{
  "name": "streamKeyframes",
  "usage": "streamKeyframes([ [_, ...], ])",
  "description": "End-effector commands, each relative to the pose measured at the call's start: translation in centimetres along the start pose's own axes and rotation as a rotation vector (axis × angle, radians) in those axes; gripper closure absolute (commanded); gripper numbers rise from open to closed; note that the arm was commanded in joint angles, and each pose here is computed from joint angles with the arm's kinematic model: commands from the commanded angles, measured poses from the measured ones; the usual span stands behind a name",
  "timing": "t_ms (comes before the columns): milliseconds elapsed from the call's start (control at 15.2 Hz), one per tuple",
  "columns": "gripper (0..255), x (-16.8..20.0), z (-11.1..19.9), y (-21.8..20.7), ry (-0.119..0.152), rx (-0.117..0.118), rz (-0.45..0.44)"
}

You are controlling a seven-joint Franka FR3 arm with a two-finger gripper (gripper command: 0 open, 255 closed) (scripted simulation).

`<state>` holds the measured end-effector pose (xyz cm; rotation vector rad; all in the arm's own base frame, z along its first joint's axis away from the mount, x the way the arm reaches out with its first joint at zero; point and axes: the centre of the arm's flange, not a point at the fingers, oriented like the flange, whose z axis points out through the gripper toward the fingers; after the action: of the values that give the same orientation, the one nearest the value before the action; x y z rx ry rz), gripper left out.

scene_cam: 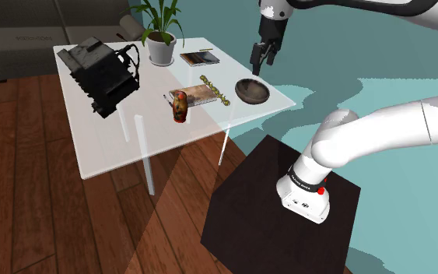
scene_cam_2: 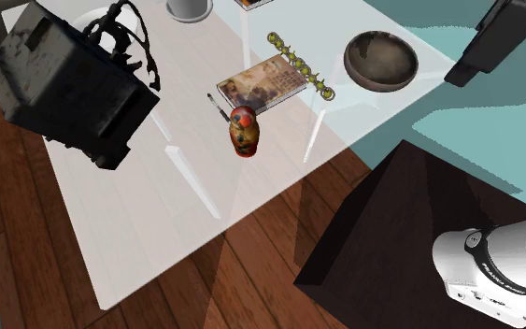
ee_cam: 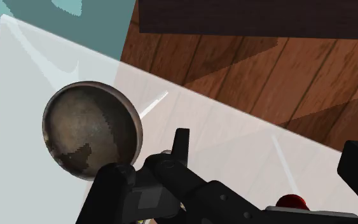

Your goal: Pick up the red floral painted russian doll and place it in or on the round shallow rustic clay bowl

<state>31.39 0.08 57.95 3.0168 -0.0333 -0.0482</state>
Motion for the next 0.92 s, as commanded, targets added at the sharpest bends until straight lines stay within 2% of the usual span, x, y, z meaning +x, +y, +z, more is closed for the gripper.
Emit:
streamKeyframes([
  [0, 0, 0.0, 0.0, 0.0, 0.0, 0.0, 0.0],
  [858, 0, 13.1, 7.6, -6.2, 0.02, 0.081, 0.015],
])
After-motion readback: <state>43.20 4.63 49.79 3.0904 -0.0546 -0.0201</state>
